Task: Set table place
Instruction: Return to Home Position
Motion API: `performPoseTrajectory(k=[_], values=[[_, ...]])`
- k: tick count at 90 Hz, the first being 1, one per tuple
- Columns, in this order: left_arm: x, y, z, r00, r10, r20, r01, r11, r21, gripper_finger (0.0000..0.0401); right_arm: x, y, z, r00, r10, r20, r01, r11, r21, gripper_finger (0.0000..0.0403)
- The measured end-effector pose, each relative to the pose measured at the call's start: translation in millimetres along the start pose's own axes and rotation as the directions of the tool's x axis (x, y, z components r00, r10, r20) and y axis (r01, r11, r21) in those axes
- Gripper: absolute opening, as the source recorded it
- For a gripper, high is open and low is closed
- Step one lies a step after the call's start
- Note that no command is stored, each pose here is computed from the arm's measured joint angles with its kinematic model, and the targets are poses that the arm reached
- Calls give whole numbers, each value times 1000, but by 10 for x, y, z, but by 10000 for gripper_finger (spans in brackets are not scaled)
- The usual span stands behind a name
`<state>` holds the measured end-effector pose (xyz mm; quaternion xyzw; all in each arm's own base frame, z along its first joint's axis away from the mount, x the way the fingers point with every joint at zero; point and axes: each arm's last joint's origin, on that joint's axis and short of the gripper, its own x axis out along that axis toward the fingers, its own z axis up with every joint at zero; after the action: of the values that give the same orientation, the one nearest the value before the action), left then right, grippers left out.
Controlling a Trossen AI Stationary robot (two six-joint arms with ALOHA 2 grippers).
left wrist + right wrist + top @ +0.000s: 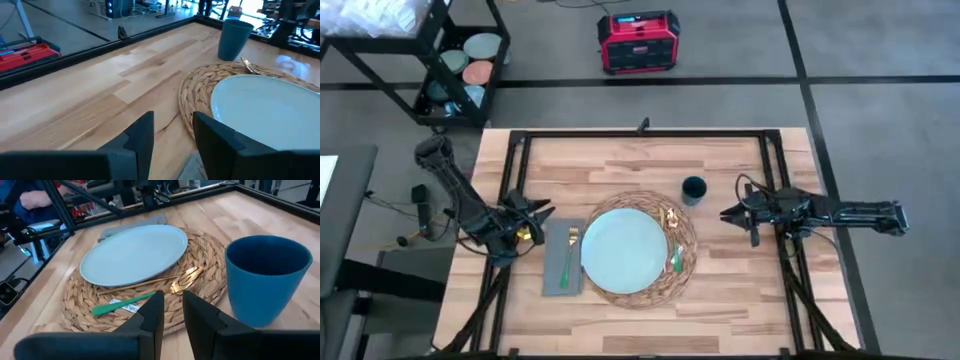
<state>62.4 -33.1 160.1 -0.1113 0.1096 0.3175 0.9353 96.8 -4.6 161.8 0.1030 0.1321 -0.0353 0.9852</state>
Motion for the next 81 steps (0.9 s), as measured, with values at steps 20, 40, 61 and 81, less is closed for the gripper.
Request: performPoseTrajectory(k=[20, 40, 61, 81], values=[[1, -1, -1, 1000, 2, 0, -2, 1000, 0, 121, 0, -4, -1, 1000, -13, 1, 13, 1000, 0, 58], [1, 1, -1, 1000, 3, 1, -3, 1000, -7, 121, 0, -10, -1, 999, -34, 3, 34, 999, 0, 58], [1, 3, -1, 1000, 4, 1, -4, 1000, -14, 121, -1, -39, 4, 998, -63, 8, 63, 998, 8, 58], [1, 5, -1, 1000, 4, 1, -4, 1000, -20, 121, -3, -70, 9, 996, -94, 14, 93, 995, 26, 58]])
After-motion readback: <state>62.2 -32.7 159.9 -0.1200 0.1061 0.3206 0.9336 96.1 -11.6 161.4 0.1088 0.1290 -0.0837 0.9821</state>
